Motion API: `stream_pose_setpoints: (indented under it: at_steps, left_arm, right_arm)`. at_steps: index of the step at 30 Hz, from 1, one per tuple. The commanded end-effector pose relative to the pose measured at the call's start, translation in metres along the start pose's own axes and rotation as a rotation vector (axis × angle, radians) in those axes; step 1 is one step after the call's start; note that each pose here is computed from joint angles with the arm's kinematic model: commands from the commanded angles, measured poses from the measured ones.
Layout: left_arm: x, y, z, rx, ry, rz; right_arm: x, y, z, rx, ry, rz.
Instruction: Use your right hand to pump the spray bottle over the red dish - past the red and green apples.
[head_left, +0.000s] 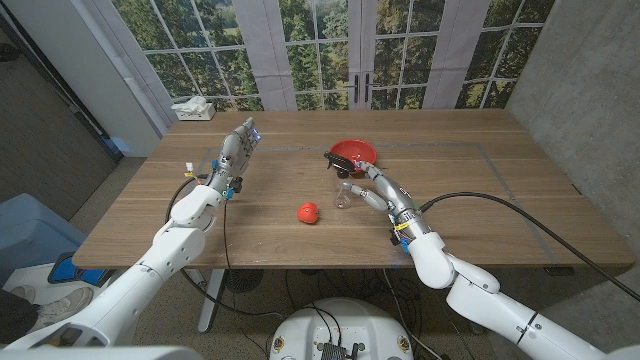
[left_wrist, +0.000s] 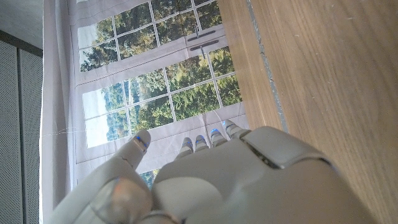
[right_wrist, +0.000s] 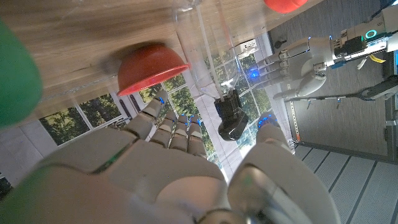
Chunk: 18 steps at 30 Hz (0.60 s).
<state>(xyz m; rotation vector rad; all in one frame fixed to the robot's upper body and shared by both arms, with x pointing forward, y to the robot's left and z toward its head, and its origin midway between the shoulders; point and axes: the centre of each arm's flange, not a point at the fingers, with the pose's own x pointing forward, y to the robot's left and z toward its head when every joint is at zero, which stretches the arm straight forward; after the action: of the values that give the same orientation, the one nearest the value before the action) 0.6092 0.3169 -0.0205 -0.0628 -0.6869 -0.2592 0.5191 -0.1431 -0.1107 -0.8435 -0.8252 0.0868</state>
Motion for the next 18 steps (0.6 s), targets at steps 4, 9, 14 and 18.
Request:
stream_pose_setpoints:
  at_steps: [4, 9, 14, 18]
  left_arm:
    - [-0.001, -0.001, -0.002, -0.002, 0.004, 0.001]
    - [-0.001, -0.001, -0.002, -0.006, 0.002, 0.004]
    - [-0.003, 0.0, -0.001, -0.001, 0.004, 0.004]
    - [-0.003, 0.0, -0.001, 0.0, 0.006, 0.004]
  right_arm:
    - [0.012, 0.007, 0.002, 0.06, -0.016, 0.034]
    - [0.015, 0.008, 0.001, 0.084, -0.021, 0.033]
    - [0.02, 0.01, -0.003, 0.11, -0.012, 0.048]
    - [0.025, 0.012, -0.003, 0.119, -0.023, 0.047]
